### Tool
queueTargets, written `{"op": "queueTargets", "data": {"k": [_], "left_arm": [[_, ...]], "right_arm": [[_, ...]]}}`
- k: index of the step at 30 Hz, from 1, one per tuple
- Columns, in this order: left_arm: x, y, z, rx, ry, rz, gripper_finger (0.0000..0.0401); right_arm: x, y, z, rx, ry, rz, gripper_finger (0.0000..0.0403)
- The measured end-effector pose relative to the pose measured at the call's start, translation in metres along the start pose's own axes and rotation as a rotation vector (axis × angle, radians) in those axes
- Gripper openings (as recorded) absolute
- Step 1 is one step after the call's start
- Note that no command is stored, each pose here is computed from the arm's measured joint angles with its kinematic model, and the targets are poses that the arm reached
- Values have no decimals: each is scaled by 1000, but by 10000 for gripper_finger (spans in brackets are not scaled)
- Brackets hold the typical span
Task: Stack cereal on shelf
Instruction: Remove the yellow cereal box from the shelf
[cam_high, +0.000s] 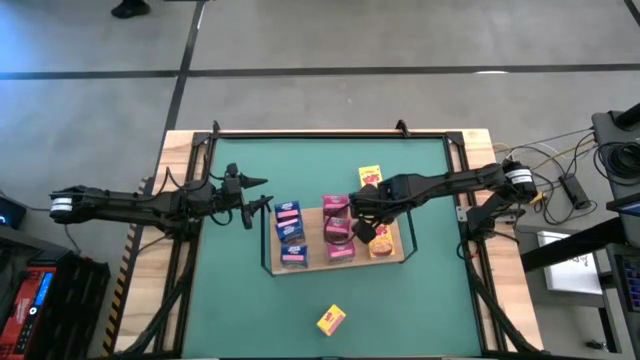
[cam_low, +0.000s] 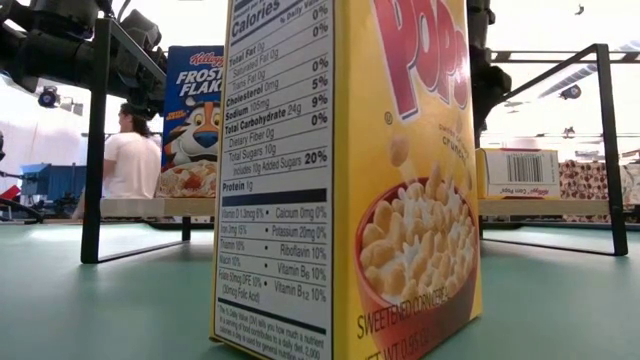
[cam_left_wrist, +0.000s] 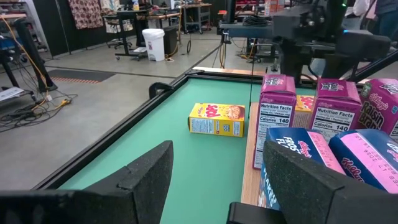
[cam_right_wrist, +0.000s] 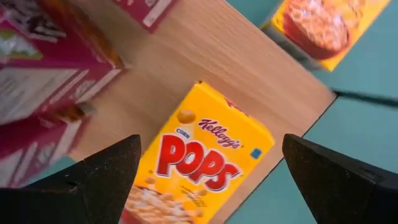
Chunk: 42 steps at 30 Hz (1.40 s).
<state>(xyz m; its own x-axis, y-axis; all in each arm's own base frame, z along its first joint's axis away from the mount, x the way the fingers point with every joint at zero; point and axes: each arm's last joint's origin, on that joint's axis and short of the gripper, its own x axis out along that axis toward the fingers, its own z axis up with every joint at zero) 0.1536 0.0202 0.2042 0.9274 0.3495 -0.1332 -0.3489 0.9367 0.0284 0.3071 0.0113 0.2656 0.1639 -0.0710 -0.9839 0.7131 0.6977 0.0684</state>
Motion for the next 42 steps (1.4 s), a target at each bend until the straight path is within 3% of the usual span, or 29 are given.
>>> {"op": "queueTargets", "data": {"k": [10, 19, 28, 42], "left_arm": [[0, 0, 0, 0, 0, 0, 233], [0, 0, 0, 0, 0, 0, 233], [0, 0, 0, 0, 0, 0, 233], [0, 0, 0, 0, 0, 0, 233]], "right_arm": [[0, -3, 2, -376, -58, -89, 380], [2, -6, 4, -537, -97, -180, 380], [15, -16, 6, -574, -93, -260, 380], [24, -26, 15, -571, -96, -265, 380]]}}
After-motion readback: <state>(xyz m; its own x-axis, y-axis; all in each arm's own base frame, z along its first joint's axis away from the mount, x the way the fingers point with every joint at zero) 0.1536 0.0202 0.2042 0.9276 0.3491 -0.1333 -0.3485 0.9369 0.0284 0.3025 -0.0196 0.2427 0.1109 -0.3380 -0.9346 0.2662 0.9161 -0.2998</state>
